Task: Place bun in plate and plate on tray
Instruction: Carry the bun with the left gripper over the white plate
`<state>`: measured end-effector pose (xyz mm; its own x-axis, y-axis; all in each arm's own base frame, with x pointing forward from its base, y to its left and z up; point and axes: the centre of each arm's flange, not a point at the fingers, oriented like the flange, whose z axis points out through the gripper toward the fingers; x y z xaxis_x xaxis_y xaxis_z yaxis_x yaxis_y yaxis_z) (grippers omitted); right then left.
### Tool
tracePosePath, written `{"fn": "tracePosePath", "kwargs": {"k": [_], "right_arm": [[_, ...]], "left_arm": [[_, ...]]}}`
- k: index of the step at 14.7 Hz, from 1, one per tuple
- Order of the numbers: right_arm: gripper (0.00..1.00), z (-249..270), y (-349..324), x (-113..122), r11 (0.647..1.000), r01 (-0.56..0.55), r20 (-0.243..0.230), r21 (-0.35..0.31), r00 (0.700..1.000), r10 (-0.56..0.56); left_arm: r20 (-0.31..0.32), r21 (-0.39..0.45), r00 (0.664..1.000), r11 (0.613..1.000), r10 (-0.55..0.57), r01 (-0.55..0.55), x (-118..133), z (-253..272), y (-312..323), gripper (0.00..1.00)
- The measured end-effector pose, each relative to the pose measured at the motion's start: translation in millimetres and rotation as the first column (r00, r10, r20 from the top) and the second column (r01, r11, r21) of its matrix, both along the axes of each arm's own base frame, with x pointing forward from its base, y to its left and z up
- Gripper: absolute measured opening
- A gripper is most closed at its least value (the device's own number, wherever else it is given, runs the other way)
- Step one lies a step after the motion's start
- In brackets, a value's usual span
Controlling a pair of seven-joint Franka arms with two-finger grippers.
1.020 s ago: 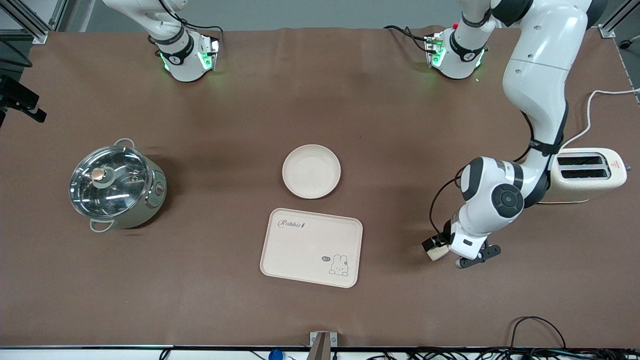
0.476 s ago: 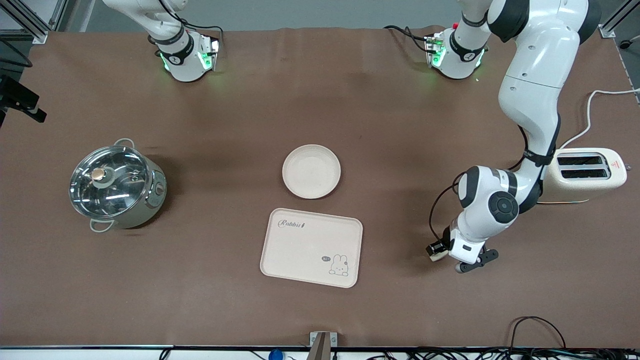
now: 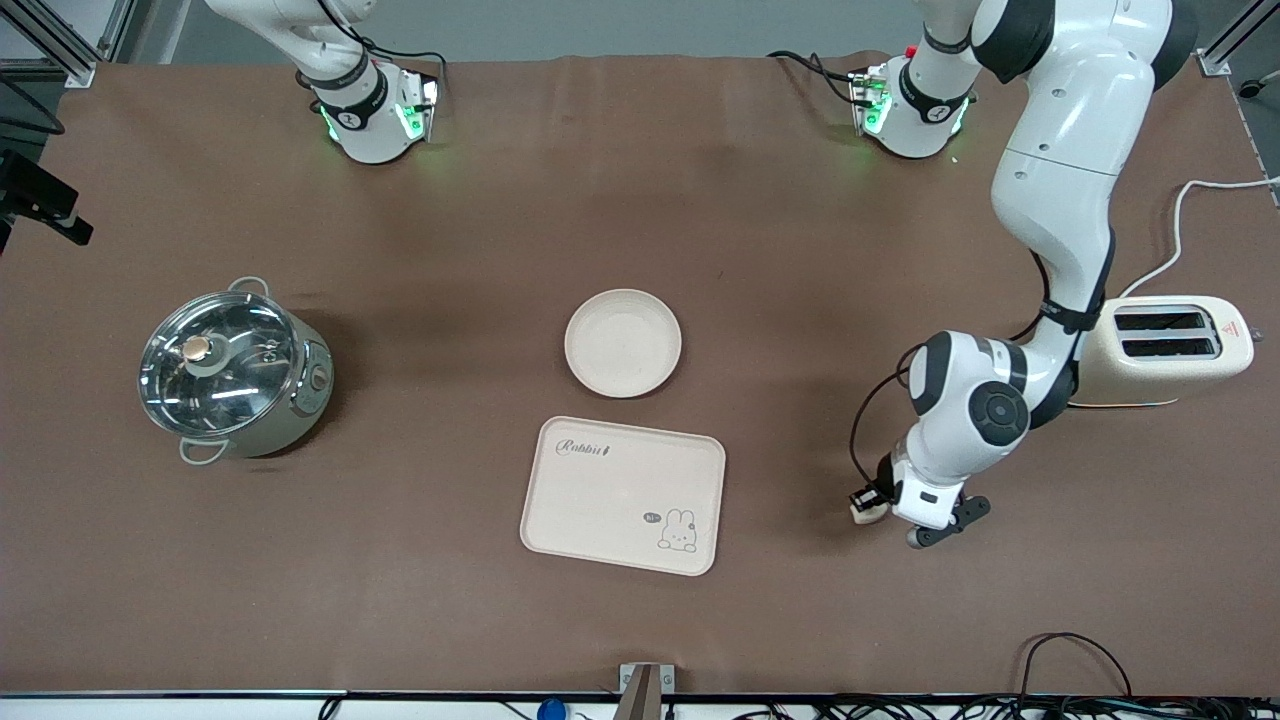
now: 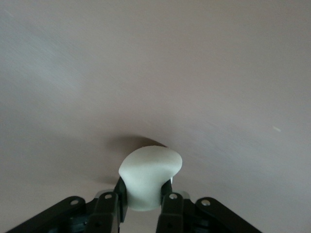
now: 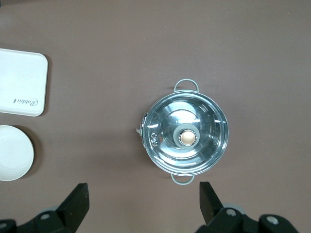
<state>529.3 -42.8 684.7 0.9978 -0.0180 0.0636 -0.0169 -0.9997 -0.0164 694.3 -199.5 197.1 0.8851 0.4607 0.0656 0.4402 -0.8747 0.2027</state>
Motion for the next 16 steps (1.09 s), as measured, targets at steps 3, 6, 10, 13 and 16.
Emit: {"fn": "tracePosePath", "kwargs": {"k": [3,6,10,13,16], "right_arm": [[1.00,0,0,0,1.000,0.000,0.000,0.000,1.000,0.000],[1.00,0,0,0,1.000,0.000,0.000,0.000,1.000,0.000],[1.00,0,0,0,1.000,0.000,0.000,0.000,1.000,0.000],[1.00,0,0,0,1.000,0.000,-0.001,0.001,1.000,0.000],[1.00,-4,19,-2,0.999,-0.035,-0.033,0.006,0.999,0.035]], "left_arm": [[-0.029,-0.036,0.999,0.998,0.043,-0.044,-38,21,-110,0.31],[-0.072,-0.044,0.995,0.997,0.062,-0.065,-99,35,-215,0.32],[-0.124,-0.034,0.989,0.996,0.077,-0.081,-172,32,-300,0.33],[-0.151,-0.021,0.985,0.996,0.086,-0.090,-215,30,-339,0.36],[-0.187,0.022,0.979,0.997,0.083,-0.080,-243,23,-354,0.42]]}}
